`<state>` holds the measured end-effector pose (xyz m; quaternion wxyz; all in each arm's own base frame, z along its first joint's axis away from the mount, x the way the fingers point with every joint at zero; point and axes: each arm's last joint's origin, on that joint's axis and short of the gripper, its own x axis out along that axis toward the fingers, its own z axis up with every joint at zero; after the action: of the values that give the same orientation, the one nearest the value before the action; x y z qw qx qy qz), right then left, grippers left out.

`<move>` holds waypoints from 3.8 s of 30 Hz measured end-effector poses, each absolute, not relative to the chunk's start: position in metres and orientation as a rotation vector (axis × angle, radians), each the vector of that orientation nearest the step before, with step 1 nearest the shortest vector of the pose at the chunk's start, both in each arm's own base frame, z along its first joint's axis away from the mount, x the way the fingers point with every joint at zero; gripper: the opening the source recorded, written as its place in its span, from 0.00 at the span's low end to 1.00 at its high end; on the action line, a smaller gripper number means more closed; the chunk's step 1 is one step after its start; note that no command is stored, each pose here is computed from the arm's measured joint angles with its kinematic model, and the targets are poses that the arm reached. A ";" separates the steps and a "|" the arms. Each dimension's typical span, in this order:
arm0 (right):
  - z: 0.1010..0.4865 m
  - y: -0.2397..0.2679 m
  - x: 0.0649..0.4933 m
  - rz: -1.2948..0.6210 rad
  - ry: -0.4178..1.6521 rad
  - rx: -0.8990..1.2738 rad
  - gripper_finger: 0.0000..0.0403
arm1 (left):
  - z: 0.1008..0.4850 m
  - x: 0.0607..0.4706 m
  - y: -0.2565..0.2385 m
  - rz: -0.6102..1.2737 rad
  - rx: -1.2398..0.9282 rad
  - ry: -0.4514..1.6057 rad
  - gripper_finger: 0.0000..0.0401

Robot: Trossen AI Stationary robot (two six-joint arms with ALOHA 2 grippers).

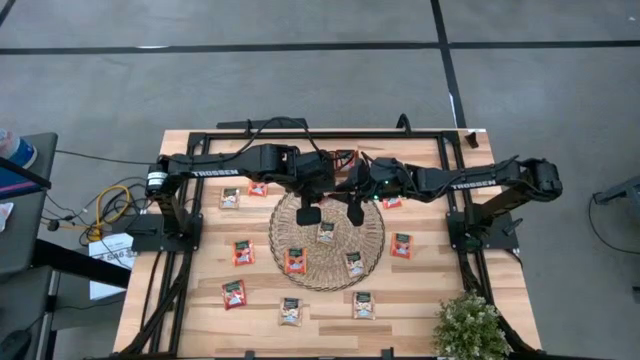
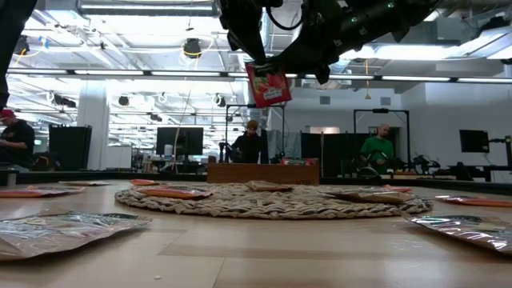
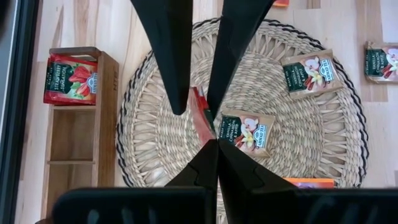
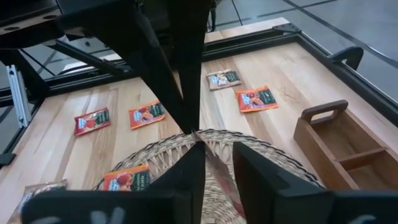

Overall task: Pick & Place Tea
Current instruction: Put the red tea bag into the right section of the wooden organizer

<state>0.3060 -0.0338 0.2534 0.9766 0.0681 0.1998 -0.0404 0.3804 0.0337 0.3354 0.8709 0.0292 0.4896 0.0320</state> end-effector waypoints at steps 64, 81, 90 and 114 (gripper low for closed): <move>0.216 -0.169 0.260 -0.348 0.494 0.309 0.00 | 0.282 0.341 0.037 0.194 -0.052 1.024 0.43; 0.189 -0.196 0.263 -0.408 0.494 0.325 0.00 | 0.272 0.231 0.037 0.192 -0.288 0.371 0.43; 0.182 -0.196 0.265 -0.400 0.516 0.333 0.00 | 0.251 0.199 0.033 0.203 -0.348 0.269 0.43; 0.165 -0.198 0.267 -0.459 0.587 0.321 0.00 | 0.240 0.171 0.030 0.242 -0.397 0.166 0.43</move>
<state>0.2667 -0.1984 0.1654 0.9187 0.1563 0.2857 -0.2233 0.1711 0.0295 0.2400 0.9697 -0.1966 0.0822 0.1197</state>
